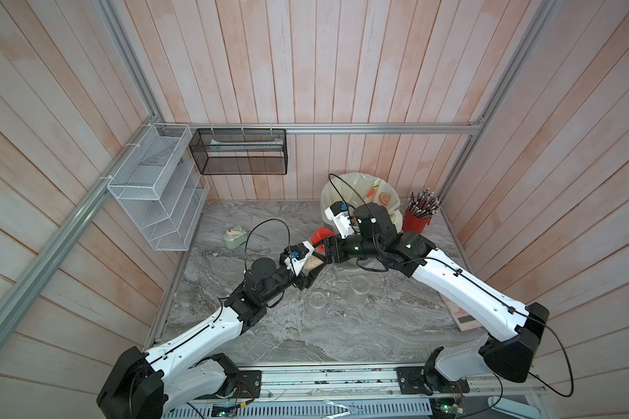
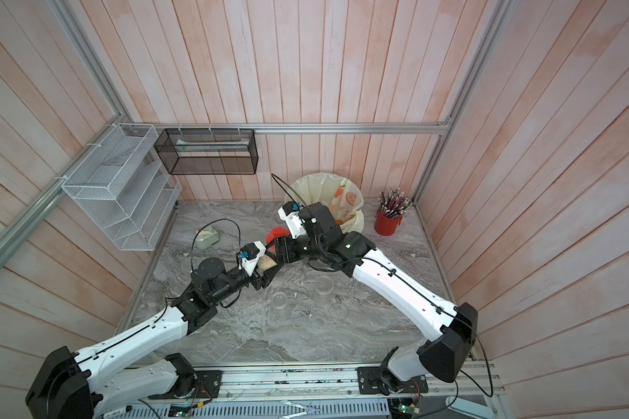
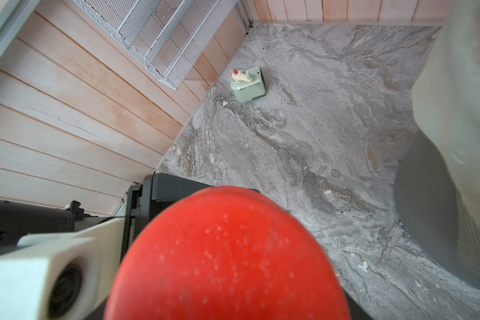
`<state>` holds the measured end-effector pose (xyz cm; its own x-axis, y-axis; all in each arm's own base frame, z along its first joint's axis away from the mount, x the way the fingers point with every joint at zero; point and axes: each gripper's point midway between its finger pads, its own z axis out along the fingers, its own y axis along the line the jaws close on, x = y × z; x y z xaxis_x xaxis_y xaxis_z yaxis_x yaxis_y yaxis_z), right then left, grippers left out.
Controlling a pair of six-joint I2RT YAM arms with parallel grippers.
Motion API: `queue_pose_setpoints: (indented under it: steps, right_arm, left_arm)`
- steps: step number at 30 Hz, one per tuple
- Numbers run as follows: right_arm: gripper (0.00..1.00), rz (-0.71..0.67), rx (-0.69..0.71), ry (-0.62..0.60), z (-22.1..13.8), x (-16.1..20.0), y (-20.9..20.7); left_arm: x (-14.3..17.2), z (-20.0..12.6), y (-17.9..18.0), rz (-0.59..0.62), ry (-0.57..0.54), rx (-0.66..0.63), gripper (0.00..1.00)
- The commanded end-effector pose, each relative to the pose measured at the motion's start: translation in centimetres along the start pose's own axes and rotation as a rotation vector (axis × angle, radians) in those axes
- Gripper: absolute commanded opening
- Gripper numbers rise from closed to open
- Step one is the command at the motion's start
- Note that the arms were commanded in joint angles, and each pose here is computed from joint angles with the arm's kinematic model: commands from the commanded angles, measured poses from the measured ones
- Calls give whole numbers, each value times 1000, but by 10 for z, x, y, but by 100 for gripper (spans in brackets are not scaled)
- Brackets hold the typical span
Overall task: Empty expired oatmeal from jars
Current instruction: Pick up the jar from the center of the board.
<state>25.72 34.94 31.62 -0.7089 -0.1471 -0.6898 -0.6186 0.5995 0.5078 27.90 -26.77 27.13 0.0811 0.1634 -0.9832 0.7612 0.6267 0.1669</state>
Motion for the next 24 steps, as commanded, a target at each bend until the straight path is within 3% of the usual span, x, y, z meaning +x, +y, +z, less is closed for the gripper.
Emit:
queue_pose_setpoints:
  steps: [1,5,9,14,24]
  right_arm:
    - [35,-20,-63,-51,-12,-10,19]
    - [45,-17,-76,-55,-13,-8,21]
    - [76,3,-86,-76,-20,-7,22]
    - [96,44,-75,-117,-32,-1,17]
    - [98,181,-43,-211,-73,0,9]
  left_arm:
    - [-20,3,-1,6,-52,18,62]
    - [-22,5,-1,8,-55,17,47]
    - [-26,5,2,8,-72,6,38]
    - [-34,4,5,10,-113,-13,33]
    - [-54,-1,7,76,-205,-62,27]
